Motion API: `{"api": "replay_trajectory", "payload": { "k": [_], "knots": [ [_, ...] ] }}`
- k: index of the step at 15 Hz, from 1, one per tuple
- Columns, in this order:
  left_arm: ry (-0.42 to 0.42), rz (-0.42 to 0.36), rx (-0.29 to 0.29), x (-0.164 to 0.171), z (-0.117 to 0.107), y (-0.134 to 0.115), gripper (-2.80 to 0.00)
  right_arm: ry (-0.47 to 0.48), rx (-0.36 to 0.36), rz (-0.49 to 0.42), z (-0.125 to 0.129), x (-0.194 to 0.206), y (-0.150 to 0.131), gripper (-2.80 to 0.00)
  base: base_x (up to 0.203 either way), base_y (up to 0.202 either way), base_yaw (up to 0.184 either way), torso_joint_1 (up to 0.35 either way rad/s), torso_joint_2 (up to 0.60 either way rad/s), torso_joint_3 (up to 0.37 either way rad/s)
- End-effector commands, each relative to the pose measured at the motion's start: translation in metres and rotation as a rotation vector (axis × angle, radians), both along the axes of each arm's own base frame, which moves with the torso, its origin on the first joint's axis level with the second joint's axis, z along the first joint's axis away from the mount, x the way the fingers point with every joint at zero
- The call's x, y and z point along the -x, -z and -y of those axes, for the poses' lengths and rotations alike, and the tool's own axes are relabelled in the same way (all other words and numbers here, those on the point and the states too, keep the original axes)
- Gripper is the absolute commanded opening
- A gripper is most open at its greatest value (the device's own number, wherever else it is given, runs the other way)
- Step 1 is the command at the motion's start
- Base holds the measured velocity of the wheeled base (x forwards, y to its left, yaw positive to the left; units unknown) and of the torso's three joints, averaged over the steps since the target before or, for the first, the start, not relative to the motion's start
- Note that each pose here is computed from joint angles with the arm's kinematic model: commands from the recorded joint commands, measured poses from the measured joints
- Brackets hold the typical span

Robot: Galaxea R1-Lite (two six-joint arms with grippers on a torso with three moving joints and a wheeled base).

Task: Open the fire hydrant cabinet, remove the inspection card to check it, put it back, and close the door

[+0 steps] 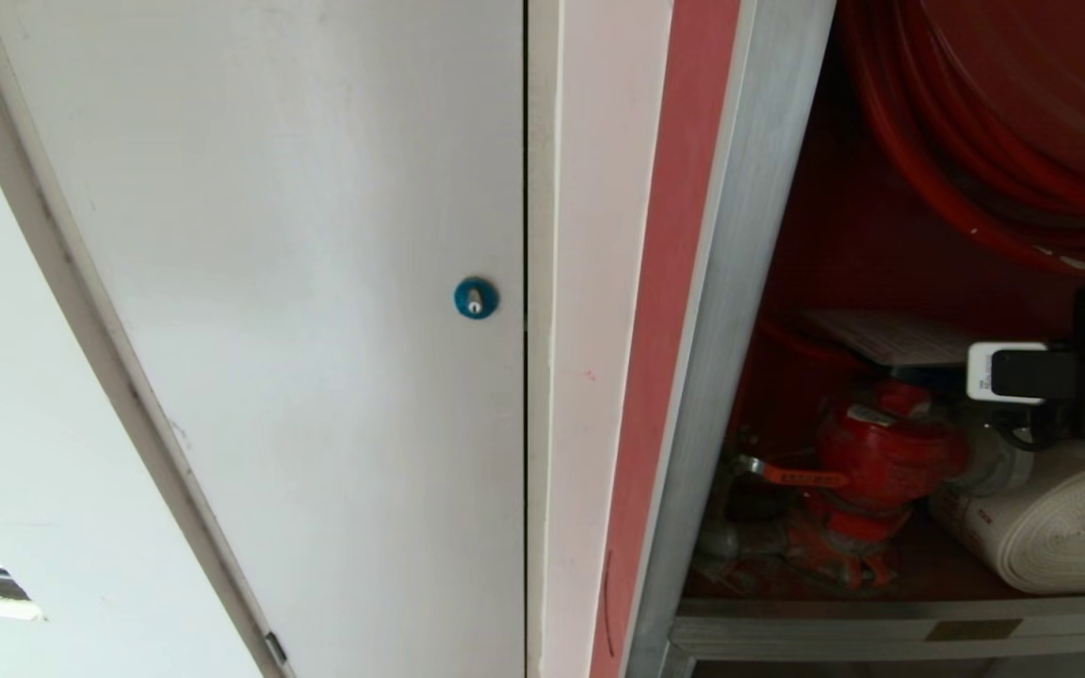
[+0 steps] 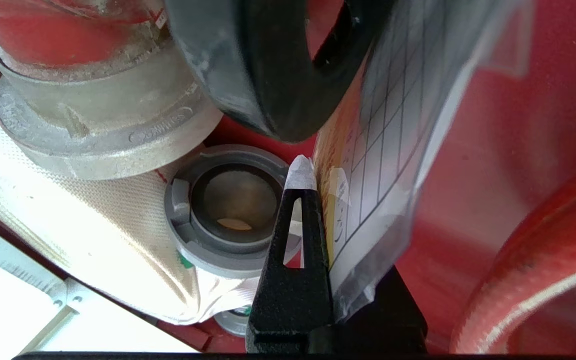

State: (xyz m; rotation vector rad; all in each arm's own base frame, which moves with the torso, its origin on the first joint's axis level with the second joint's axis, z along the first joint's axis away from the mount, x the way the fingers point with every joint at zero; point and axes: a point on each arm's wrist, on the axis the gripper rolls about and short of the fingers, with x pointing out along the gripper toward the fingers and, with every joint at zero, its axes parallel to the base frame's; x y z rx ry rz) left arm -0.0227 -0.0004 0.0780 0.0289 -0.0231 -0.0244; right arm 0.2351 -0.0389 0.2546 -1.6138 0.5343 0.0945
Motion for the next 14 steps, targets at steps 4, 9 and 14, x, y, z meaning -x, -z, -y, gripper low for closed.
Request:
{"api": "replay_trajectory", "payload": {
  "k": [4,9,14],
  "knots": [
    [0.000,-0.012,0.000,-0.001,0.000,0.003,-2.80,-0.005,0.014,0.036,-0.004,0.024,-0.008,-2.80,0.000,0.000,0.000,0.000,0.00,0.000],
    [0.000,-0.012,0.000,-0.001,0.000,0.003,-2.80,-0.042,0.009,0.093,-0.012,0.076,-0.014,-2.80,0.000,0.000,0.000,0.000,0.00,0.000],
    [0.000,-0.012,0.000,-0.001,0.000,0.003,-2.80,-0.136,-0.116,0.161,-0.021,0.115,-0.013,-2.80,0.000,0.000,0.000,0.000,0.00,0.000]
  ]
}}
